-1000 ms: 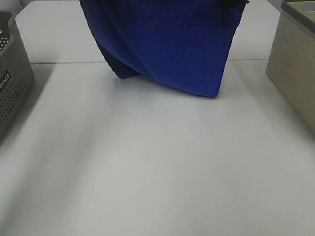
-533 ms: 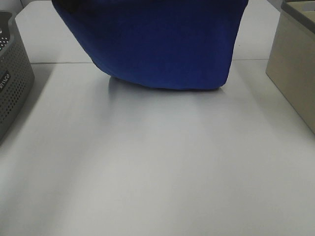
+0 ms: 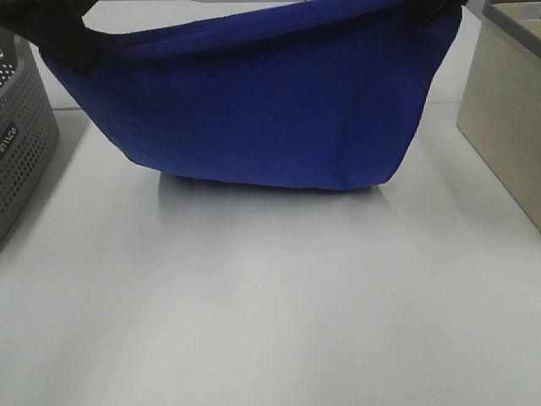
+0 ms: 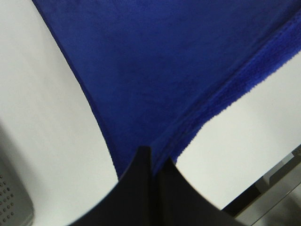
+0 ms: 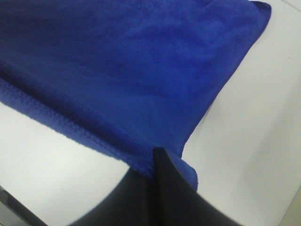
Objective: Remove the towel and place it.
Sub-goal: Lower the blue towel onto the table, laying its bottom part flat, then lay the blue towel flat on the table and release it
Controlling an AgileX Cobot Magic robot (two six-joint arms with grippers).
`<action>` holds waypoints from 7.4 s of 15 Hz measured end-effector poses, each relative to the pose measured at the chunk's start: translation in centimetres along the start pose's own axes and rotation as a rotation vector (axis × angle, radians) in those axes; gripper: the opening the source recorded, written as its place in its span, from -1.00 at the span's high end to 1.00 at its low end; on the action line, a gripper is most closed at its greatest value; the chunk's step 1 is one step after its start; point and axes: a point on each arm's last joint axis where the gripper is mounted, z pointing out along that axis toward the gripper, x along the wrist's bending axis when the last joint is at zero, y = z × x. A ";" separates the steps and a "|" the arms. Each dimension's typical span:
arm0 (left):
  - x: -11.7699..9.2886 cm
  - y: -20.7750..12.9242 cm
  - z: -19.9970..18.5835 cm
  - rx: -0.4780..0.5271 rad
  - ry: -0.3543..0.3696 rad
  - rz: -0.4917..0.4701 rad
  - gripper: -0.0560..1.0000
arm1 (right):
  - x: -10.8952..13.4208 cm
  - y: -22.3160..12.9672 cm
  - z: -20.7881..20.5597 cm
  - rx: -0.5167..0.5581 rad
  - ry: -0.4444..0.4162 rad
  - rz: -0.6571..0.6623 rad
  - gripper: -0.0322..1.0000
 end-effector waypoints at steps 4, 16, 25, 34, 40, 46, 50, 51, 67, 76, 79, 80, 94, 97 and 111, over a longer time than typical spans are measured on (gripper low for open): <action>-0.8 -2.0 0.0 0.013 -0.054 -0.051 0.89 | 0.5 -1.4 -0.2 0.022 0.011 0.005 0.91; -3.0 -7.1 -0.5 0.039 -0.191 -0.185 0.89 | 2.6 -5.8 -2.0 0.036 0.039 0.014 0.91; -5.6 -13.6 5.5 0.351 -0.281 -0.203 0.89 | 4.5 -13.3 6.0 0.374 0.241 0.150 0.91; -5.1 -14.9 12.5 0.629 -0.326 -0.229 0.89 | 5.4 -18.6 12.5 0.701 0.386 0.294 0.91; -4.8 -16.0 16.4 0.772 -0.361 -0.235 0.89 | 5.1 -19.5 16.9 0.887 0.439 0.361 0.91; -5.7 -16.7 17.9 0.843 -0.368 -0.182 0.89 | 5.2 -20.0 18.3 0.946 0.461 0.389 0.91; -5.9 -17.3 19.1 0.895 -0.376 -0.175 0.89 | 5.5 -20.9 18.4 0.979 0.478 0.412 0.91; -5.9 -17.3 19.2 0.897 -0.378 -0.175 0.89 | 5.6 -21.1 18.7 0.997 0.483 0.418 0.91; -5.7 -16.8 20.8 0.941 -0.389 -0.171 0.89 | 5.9 -22.3 21.4 1.106 0.549 0.476 0.90; -5.6 -16.8 20.8 0.945 -0.380 -0.169 0.88 | 5.9 -22.7 22.0 1.136 0.563 0.495 0.73; -5.6 -16.7 20.8 0.946 -0.381 -0.169 0.79 | 5.9 -22.7 22.0 1.136 0.563 0.495 0.68; -5.6 -16.7 20.8 0.948 -0.380 -0.171 0.77 | 6.0 -22.7 22.0 1.136 0.563 0.496 0.68; -5.8 -16.4 20.5 0.946 -0.351 -0.277 -0.09 | 6.0 -22.7 22.0 1.165 0.514 0.573 -0.16; -5.9 -14.6 19.0 0.859 -0.339 -0.262 -0.09 | 5.6 -21.6 21.2 1.106 0.485 0.552 -0.17; 6.7 0.0 12.9 0.301 -0.052 -0.391 -0.09 | -8.8 -0.2 9.9 0.172 0.103 0.543 -0.17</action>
